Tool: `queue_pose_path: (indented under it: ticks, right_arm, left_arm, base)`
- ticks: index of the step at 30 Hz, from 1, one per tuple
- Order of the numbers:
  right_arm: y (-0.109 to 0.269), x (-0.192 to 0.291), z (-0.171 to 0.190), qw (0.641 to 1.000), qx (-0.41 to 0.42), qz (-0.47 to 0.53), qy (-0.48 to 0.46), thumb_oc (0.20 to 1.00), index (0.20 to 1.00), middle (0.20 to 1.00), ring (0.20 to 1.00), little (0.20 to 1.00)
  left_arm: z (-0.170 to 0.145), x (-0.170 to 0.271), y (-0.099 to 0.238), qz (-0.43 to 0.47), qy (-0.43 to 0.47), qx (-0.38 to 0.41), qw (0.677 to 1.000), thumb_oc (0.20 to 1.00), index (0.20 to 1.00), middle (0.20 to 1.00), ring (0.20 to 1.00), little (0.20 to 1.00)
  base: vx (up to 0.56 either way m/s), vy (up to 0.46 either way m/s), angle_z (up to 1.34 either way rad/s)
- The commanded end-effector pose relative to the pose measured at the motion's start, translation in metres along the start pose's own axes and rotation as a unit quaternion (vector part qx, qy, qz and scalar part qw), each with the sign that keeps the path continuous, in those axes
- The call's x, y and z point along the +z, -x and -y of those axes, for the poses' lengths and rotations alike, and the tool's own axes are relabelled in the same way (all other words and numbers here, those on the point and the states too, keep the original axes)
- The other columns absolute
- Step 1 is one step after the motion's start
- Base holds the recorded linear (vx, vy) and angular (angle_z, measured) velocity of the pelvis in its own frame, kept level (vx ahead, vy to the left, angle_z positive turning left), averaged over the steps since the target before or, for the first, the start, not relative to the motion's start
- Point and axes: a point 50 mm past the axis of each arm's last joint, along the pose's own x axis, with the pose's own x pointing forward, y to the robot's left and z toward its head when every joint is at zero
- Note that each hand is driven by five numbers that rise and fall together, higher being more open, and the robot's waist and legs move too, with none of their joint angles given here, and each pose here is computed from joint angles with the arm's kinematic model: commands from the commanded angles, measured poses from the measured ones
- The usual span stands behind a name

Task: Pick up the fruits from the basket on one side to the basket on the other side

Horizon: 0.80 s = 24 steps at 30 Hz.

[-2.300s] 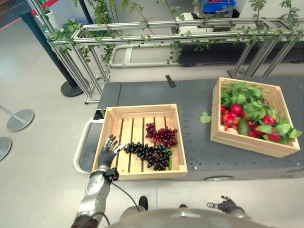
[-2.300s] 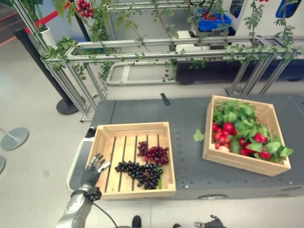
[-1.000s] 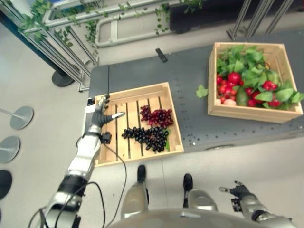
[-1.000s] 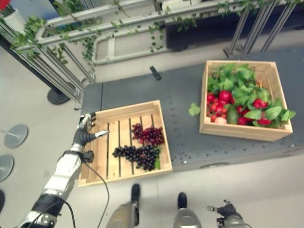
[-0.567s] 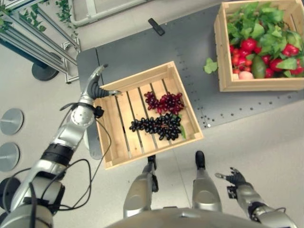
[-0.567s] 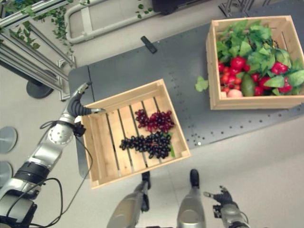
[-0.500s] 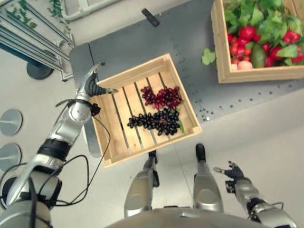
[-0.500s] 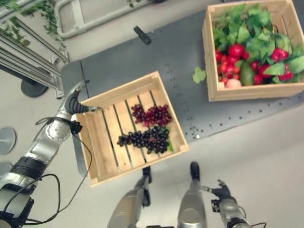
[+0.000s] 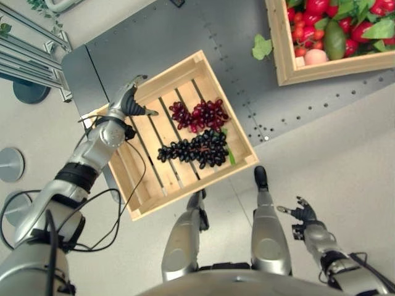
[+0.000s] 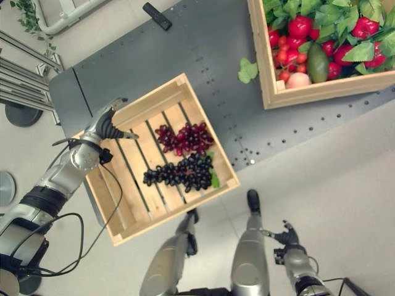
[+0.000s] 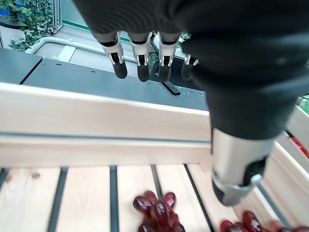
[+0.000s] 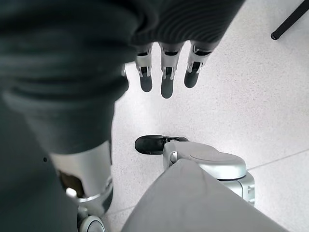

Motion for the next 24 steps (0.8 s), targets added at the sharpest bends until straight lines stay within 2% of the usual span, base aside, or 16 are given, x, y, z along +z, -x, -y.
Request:
queue_pose_path:
  ticks: [1,7,19,24]
  right_arm:
    - [0.0,0.0,0.012,1.0,-0.025,0.006,-0.018,1.0,1.0,1.0,1.0,1.0]
    - [-0.001,0.001,0.017,0.999,-0.034,0.008,-0.015,1.0,1.0,1.0,1.0,1.0]
    - [-0.003,0.014,0.023,0.998,-0.049,0.032,-0.014,1.0,1.0,1.0,1.0,1.0]
    - [-0.004,0.02,0.021,0.998,-0.052,0.043,-0.015,1.0,1.0,1.0,1.0,1.0]
  left_arm:
    - [-0.017,0.012,0.003,0.037,0.051,0.052,0.997,1.0,1.0,1.0,1.0,1.0]
    - [0.013,0.002,0.039,0.021,0.1,0.019,0.995,1.0,1.0,1.0,1.0,1.0]
    - [0.05,0.008,0.043,0.005,0.133,-0.011,0.991,1.0,1.0,1.0,1.0,1.0]
    - [0.056,0.013,0.029,-0.001,0.117,-0.003,0.993,1.0,1.0,1.0,1.0,1.0]
  base:
    - [0.01,0.04,-0.14]
    - [0.0,0.009,-0.04]
    - [-0.01,0.01,-0.09]
    - [0.0,0.013,-0.1]
